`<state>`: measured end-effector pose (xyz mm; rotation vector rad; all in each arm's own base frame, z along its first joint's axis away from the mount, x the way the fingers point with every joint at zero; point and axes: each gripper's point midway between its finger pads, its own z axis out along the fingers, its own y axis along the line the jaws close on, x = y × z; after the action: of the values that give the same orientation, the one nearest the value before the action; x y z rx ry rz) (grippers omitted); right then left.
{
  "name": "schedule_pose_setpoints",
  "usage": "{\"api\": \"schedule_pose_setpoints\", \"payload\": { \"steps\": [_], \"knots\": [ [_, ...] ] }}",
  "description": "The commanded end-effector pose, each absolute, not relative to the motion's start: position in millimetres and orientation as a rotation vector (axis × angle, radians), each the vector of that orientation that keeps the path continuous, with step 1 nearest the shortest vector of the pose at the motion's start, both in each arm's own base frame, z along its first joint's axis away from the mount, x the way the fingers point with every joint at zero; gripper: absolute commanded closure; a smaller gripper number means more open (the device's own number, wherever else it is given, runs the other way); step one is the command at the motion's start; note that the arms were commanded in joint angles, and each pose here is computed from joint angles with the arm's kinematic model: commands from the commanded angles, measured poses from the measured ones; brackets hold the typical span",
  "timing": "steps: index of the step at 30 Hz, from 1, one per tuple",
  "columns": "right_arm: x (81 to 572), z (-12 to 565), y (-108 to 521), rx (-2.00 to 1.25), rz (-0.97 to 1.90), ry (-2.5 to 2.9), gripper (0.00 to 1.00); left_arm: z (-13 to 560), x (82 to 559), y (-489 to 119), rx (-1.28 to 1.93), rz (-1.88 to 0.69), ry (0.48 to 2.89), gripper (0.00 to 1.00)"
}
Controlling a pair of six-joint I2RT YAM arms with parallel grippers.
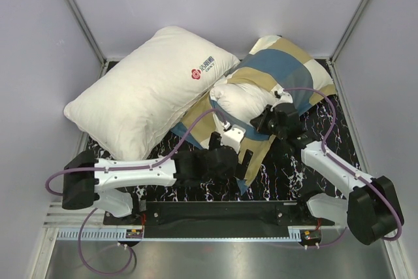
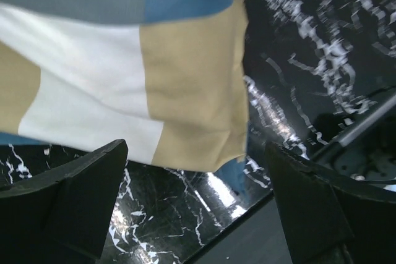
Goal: Remove the pillowcase from the pillow
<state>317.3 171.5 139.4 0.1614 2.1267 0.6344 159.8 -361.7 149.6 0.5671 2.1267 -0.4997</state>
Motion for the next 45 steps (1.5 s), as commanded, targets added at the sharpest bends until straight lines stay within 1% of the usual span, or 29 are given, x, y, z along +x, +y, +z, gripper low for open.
{"api": "schedule_pose_setpoints", "payload": {
  "steps": [1,3,9,14,22,23,24,26,27,29,30,31,32,33,34,39,41,45],
  "knots": [
    [322.8,168.6,175.0,0.222,0.630,2.042,1.00,196.7,173.0,-360.1,0.541,-0.476,2.000,0.01],
    [317.5,166.4,176.6,0.229,0.622,2.061,1.00,195.9,174.2,-364.6,0.539,-0.482,1.994,0.01],
    [312.3,176.4,186.5,0.228,0.648,2.054,1.00,160.1,178.2,-384.0,0.535,-0.458,2.033,0.01],
    [308.5,185.6,186.9,0.222,0.643,2.041,1.00,131.4,180.8,-385.6,0.507,-0.426,2.099,0.01],
    [303.7,188.3,183.5,0.226,0.639,2.041,1.00,93.5,165.6,-389.7,0.474,-0.500,2.193,0.01],
    [303.3,188.2,183.4,0.229,0.641,2.041,1.00,91.3,165.0,-393.2,0.472,-0.521,2.192,0.03],
    [303.1,187.5,183.3,0.231,0.641,2.043,1.00,89.3,163.8,-396.1,0.476,-0.534,2.192,0.05],
    [302.7,186.5,183.2,0.232,0.640,2.046,1.00,84.3,161.4,-402.1,0.491,-0.554,2.200,0.16],
    [303.2,187.6,182.9,0.236,0.639,2.043,1.00,81.7,160.6,-404.6,0.493,-0.562,2.204,0.31],
    [303.5,188.0,182.1,0.237,0.635,2.044,1.00,77.0,158.6,-405.7,0.499,-0.579,2.211,0.47],
    [304.0,190.5,182.7,0.236,0.639,2.040,1.00,73.2,157.7,-404.6,0.503,-0.573,2.218,0.64],
    [303.8,189.7,182.9,0.235,0.637,2.043,1.00,69.1,157.0,-401.8,0.508,-0.563,2.225,0.74],
    [304.3,190.3,182.8,0.235,0.634,2.042,1.00,72.8,158.1,-405.9,0.497,-0.588,2.207,0.86],
    [305.2,192.4,182.6,0.237,0.634,2.037,1.00,73.3,157.3,-405.2,0.499,-0.594,2.202,0.94],
    [305.9,192.1,182.4,0.239,0.630,2.037,1.00,68.3,156.2,-400.4,0.503,-0.590,2.207,1.00],
    [311.4,197.2,177.4,0.250,0.588,2.024,1.00,70.8,152.1,-385.2,0.464,-0.626,2.193,1.00],
    [314.2,197.2,172.6,0.246,0.538,2.035,1.00,59.3,145.6,-371.8,0.461,-0.620,2.223,1.00],
    [328.9,218.6,161.2,0.260,0.439,1.992,1.00,50.5,134.9,-348.4,0.390,-0.655,2.252,1.00]
  ]
}}
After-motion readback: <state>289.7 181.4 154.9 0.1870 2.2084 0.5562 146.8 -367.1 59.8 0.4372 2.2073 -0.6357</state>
